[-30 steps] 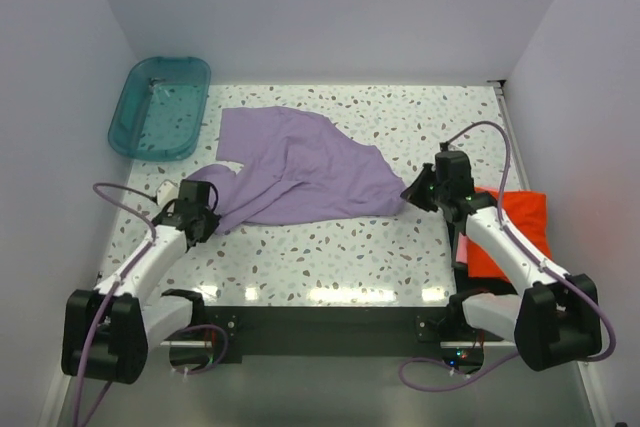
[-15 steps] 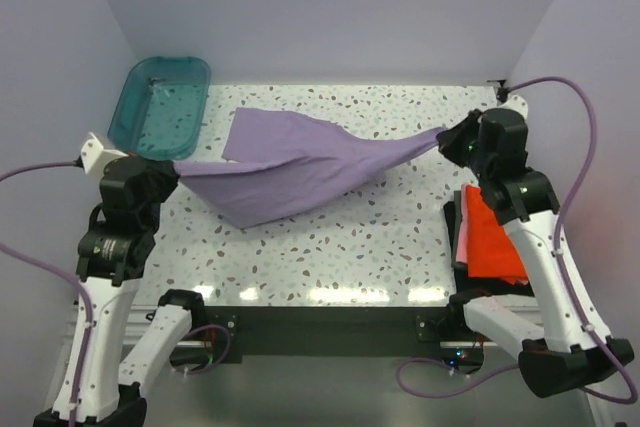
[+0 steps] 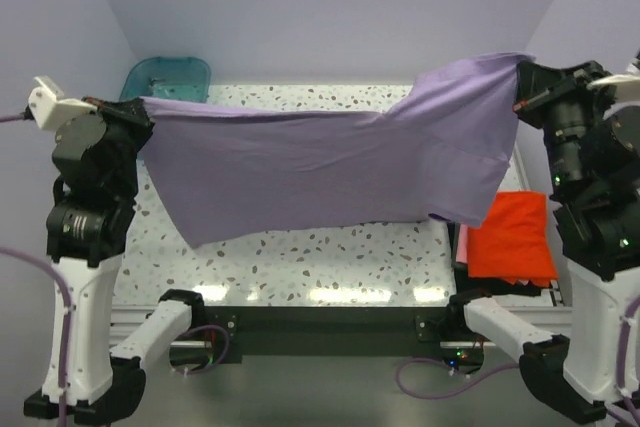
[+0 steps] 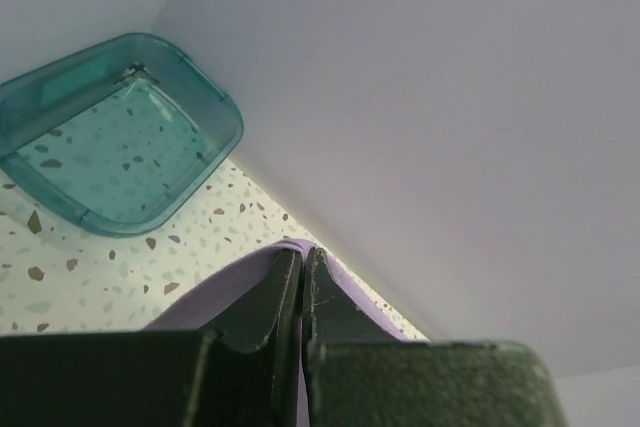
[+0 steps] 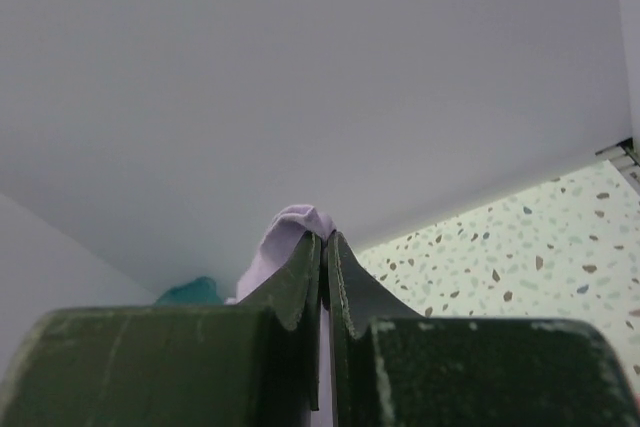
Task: Fold and stack the t-shirts
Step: Flatten the tshirt out
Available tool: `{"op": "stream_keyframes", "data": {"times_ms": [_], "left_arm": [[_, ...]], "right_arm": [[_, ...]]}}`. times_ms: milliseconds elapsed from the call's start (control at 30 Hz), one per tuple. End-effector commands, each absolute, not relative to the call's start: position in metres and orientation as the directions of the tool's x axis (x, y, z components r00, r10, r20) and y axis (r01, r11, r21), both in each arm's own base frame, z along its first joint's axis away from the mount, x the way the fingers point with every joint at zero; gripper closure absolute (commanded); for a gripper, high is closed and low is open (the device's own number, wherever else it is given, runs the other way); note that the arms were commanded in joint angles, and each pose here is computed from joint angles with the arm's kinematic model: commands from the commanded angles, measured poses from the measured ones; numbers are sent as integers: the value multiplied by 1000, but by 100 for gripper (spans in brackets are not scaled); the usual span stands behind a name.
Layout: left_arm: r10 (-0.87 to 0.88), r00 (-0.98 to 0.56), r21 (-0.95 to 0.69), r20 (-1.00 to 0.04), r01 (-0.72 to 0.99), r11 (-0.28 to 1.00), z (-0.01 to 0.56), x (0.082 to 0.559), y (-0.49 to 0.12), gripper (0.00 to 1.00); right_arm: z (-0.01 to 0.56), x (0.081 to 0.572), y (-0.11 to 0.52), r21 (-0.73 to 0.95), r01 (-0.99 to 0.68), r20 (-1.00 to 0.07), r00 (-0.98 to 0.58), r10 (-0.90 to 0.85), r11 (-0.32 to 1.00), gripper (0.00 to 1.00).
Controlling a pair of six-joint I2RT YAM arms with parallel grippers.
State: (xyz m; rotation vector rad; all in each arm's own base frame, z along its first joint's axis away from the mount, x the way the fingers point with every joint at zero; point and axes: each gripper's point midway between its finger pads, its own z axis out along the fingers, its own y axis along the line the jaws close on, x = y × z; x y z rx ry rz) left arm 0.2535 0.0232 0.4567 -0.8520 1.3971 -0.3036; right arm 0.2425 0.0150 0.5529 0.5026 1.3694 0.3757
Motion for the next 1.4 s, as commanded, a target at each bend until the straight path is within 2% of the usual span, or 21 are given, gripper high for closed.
{"op": "stream_keyframes", "data": {"times_ms": [0, 200, 267, 300, 333, 367, 400, 433, 500, 600, 733, 1000, 1033, 1100, 1133, 1167, 1200, 1233, 1267, 1300, 1367], "left_arm": [[-623, 160, -643, -765, -245, 726, 457, 320, 8, 100], [-626, 64, -629, -777, -82, 773, 433, 444, -30, 100], [-628, 44, -627, -777, 48, 778, 447, 476, -44, 100], [-624, -4, -623, -782, 52, 780, 423, 512, -50, 100], [-621, -17, -620, -784, 71, 781, 423, 528, -51, 100], [-619, 24, -609, -785, 153, 778, 462, 537, -56, 100], [-616, -16, -611, -787, 150, 777, 440, 567, -58, 100], [-618, 42, -593, -785, 237, 770, 487, 567, -58, 100], [-625, 40, -593, -780, 275, 757, 493, 587, -59, 100], [-634, 181, -540, -752, 382, 749, 560, 574, -33, 100], [-674, 233, -538, -701, 447, 715, 582, 556, 9, 100], [-704, 71, -634, -707, 379, 674, 485, 558, 16, 100], [-720, 12, -680, -693, 320, 660, 441, 562, 18, 100], [-735, -5, -703, -679, 295, 647, 423, 549, 16, 100], [-751, -62, -741, -658, 229, 631, 380, 547, 16, 100], [-757, -72, -750, -650, 217, 624, 372, 538, 14, 100], [-765, -95, -766, -637, 184, 616, 354, 533, 13, 100], [-782, -151, -796, -605, 102, 596, 307, 524, 11, 100], [-788, -161, -804, -594, 85, 589, 298, 513, 8, 100], [-799, -218, -819, -561, 5, 574, 254, 499, 4, 100], [-810, -248, -819, -531, -97, 566, 218, 476, 2, 100]], "right_arm": [[545, 314, 40, 456, -14, -882, 129, 454, 890, 100], [528, 419, 96, 397, -200, -907, 67, 416, 896, 100], [525, 466, 106, 377, -218, -916, 53, 397, 900, 100], [529, 478, 110, 366, -230, -919, 60, 389, 901, 100], [563, 478, 107, 359, -252, -908, 131, 399, 899, 100], [543, 510, 110, 355, -246, -917, 94, 387, 902, 100], [546, 516, 109, 353, -244, -918, 97, 385, 903, 100], [580, 510, 105, 342, -272, -902, 173, 395, 900, 100], [594, 516, 101, 328, -275, -891, 228, 393, 904, 100], [641, 492, 83, 309, -269, -833, 386, 396, 912, 100], [660, 472, 68, 300, -249, -798, 463, 385, 921, 100], [599, 471, 60, 329, -169, -857, 361, 368, 929, 100], [576, 468, 60, 333, -152, -876, 315, 365, 931, 100], [512, 475, 60, 359, -101, -908, 191, 372, 928, 100], [511, 457, 57, 367, -100, -905, 191, 380, 925, 100], [490, 453, 57, 385, -86, -906, 152, 394, 919, 100], [436, 452, 54, 397, -24, -916, 59, 397, 918, 100], [427, 434, 50, 408, -12, -912, 46, 408, 913, 100], [408, 425, 51, 437, 2, -899, 13, 437, 900, 100], [352, 418, 50, 434, 51, -896, -82, 436, 900, 100], [320, 391, 47, 475, 97, -865, -131, 484, 875, 100]]}}
